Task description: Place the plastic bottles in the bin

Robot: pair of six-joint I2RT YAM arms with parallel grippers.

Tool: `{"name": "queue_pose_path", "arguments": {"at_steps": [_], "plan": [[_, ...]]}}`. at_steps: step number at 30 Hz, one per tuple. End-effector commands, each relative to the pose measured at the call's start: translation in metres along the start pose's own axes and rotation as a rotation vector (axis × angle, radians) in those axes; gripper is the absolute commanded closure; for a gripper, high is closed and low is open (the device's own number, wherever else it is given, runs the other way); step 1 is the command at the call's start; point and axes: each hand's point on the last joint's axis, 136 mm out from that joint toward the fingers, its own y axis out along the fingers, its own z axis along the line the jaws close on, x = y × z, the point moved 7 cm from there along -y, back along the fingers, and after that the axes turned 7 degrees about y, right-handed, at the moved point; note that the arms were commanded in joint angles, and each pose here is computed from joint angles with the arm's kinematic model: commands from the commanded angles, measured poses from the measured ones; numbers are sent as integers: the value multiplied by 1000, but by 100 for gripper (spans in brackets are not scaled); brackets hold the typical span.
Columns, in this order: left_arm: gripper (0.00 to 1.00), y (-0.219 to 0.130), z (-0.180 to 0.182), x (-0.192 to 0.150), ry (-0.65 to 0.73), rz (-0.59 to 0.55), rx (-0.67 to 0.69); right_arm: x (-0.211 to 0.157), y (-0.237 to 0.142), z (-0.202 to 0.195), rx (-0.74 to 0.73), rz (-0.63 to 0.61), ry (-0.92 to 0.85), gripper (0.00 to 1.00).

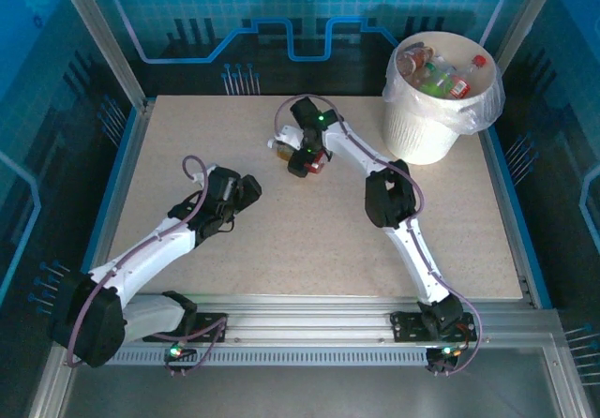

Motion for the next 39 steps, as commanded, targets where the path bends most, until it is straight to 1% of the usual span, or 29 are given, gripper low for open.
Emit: {"name": "queue_pose_path", "arguments": {"at_steps": [1,3,4,5,6,8,13,16,18,20,23,29,32,34,39], "plan": [[1,-1,5,-1,-16,10,0,-3,2,6,47,27,33,6],[1,1,4,-1,-16,15,-4,-4,3,6,44,37,49,10],[1,1,4,-1,-17,15,-7,-4,2,5,33,40,63,20],[1,2,3,-1,-19,18,-8,-3,0,3,16,41,78,27],[1,3,2,-1,-21,19,-11,-3,-3,1,2,42,89,30],[1,4,1,-2,-20,25,-15,-1,-14,0,-15,32,110,32],[1,5,0,-2,-16,32,-24,5,-68,-2,-54,-77,150,45],[1,5,-1,-3,-14,34,-38,7,-119,-2,-98,-189,191,50],[1,4,-5,-3,-4,36,-78,4,-151,-2,-129,-266,220,51],[1,1,-13,-2,16,34,-155,-1,-187,-5,-167,-351,254,52],[1,-2,-21,0,30,27,-230,-17,-241,-16,-207,-469,329,53],[1,-5,-26,2,33,2,-280,-58,-332,-53,-256,-634,562,54],[1,-4,-27,2,27,3,-294,-79,-367,-73,-310,-722,658,54],[1,-4,-27,1,26,8,-299,-93,-384,-87,-365,-759,727,54],[1,-4,-26,0,23,14,-299,-134,-409,-129,-519,-812,922,53]]}}
